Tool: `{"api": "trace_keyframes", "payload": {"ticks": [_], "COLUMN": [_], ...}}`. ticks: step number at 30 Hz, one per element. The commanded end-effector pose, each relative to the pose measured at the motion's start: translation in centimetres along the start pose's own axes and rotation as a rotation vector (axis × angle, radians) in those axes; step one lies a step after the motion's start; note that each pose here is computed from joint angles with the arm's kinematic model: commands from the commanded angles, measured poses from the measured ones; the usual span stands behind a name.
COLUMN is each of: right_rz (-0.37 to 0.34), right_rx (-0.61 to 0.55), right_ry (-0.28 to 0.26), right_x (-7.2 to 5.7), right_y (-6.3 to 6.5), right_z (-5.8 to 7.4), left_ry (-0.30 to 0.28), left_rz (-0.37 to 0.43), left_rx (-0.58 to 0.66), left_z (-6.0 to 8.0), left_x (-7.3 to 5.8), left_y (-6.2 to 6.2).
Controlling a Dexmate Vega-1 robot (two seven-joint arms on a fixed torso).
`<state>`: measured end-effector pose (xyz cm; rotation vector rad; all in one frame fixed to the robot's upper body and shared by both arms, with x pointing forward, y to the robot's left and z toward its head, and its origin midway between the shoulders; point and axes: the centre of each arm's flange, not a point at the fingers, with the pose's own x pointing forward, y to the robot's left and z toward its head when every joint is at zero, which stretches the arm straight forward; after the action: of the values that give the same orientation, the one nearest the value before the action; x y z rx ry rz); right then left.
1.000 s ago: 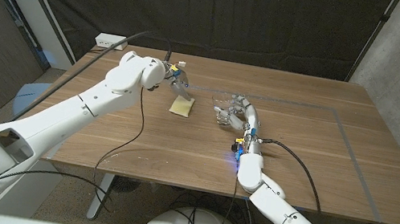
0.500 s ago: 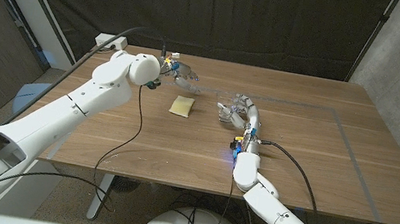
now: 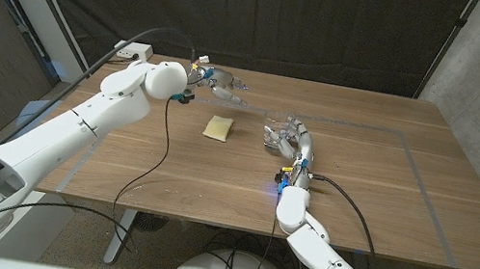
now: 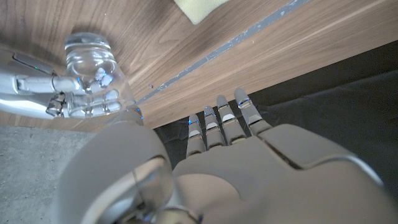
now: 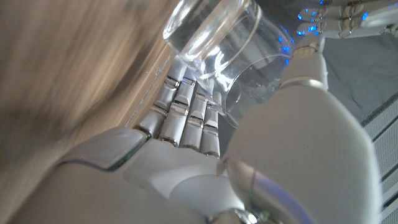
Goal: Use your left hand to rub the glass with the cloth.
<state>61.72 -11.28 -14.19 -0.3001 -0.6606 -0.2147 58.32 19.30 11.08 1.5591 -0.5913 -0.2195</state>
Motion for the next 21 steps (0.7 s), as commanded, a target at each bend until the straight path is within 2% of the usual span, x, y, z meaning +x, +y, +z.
{"api": "trace_keyframes", "payload": {"ticks": [1, 17, 21], "right_rz": [0.068, 0.192, 0.247], "right_rx": [-0.103, -0.169, -0.181], "right_ry": [0.037, 0.042, 0.043], "right_x": [-0.25, 0.25, 0.52], "right_y": [-0.18, -0.47, -0.77], "right_z": [-0.41, 0.18, 0.4], "left_ry": [-0.044, -0.042, -0.038], "left_rz": [0.065, 0.077, 0.077], "left_rx": [-0.03, -0.04, -0.044], "left_z": [-0.37, -0.54, -0.55], "left_x": [-0.41, -0.95, -1.18], "left_y": [0.66, 0.46, 0.4]}}
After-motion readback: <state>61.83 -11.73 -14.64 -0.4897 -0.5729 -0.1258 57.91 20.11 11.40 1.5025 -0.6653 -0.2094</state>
